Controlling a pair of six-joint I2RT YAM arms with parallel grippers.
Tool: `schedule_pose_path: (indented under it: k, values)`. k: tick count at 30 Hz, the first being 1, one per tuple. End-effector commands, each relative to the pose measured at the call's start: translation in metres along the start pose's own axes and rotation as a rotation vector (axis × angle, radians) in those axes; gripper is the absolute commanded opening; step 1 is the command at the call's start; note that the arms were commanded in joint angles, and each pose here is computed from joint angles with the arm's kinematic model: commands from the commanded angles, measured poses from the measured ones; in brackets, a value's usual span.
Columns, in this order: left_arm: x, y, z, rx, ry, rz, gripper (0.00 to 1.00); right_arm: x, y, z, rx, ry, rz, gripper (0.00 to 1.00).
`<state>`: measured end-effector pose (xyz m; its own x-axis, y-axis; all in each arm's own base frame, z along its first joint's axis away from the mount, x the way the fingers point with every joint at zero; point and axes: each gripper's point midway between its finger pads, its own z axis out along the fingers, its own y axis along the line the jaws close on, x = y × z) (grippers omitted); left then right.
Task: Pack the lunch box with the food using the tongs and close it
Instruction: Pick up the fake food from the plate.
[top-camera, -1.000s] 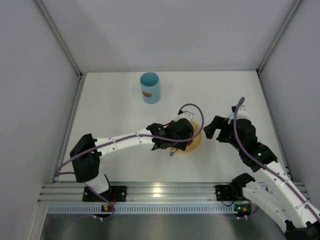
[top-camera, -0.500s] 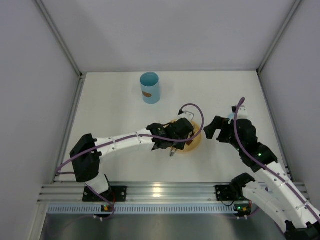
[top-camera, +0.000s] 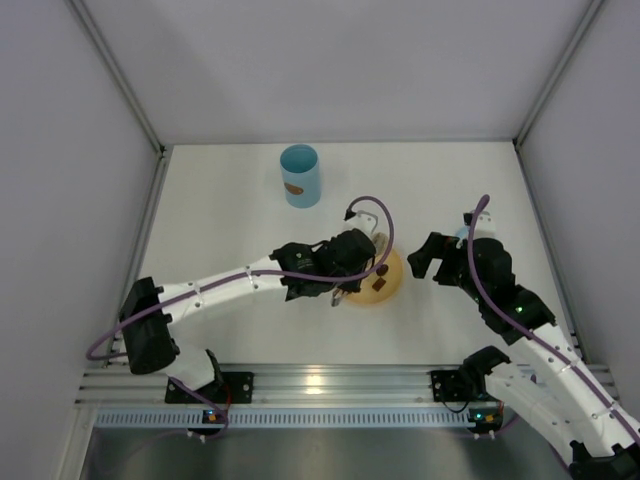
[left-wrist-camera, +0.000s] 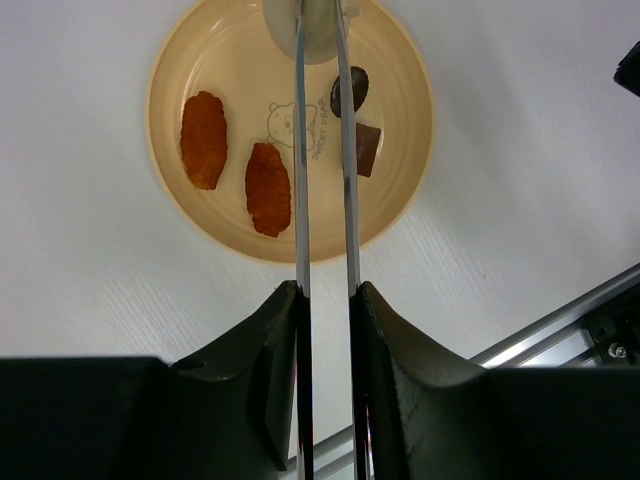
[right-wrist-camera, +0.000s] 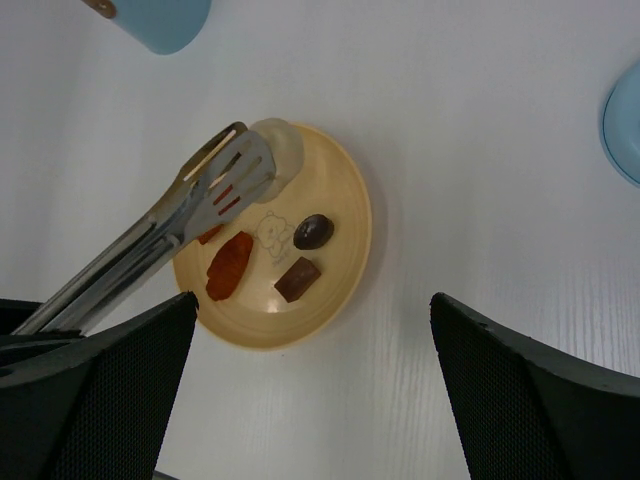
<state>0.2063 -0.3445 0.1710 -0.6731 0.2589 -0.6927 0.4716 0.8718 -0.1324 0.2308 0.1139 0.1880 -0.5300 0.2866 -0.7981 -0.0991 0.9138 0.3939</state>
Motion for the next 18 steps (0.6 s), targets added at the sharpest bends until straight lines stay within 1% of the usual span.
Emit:
schedule_pose_path:
  k: [1,5,9,12,13,15,16,18]
  values:
    - [-0.034,0.004,-0.029,0.004,-0.103,-0.036,0.21,-0.008,0.004,-0.005,-0.003,-0.011,-0.021,0.98]
    - [-0.052,0.018,-0.044,-0.042,-0.158,-0.051,0.22,-0.010,0.005,-0.005,-0.003,-0.013,-0.024,0.98]
    - [-0.074,0.038,-0.053,-0.045,-0.194,-0.092,0.22,-0.010,0.006,-0.005,-0.003,-0.009,-0.029,0.98]
    - [-0.094,0.063,-0.055,-0.071,-0.216,-0.130,0.22,-0.011,0.006,-0.005,-0.004,-0.007,-0.032,0.98]
    - [-0.106,0.078,-0.057,-0.092,-0.236,-0.151,0.22,-0.011,0.007,-0.004,-0.005,-0.006,-0.034,0.98]
    - [-0.118,0.091,-0.058,-0.109,-0.254,-0.168,0.22,-0.009,0.006,-0.003,-0.002,-0.001,-0.036,0.98]
    - [-0.131,0.105,-0.062,-0.129,-0.280,-0.193,0.22,-0.009,0.006,-0.002,0.000,0.003,-0.038,0.98]
    - [-0.142,0.118,-0.063,-0.154,-0.293,-0.197,0.23,-0.008,0.006,-0.002,-0.002,0.006,-0.041,0.98]
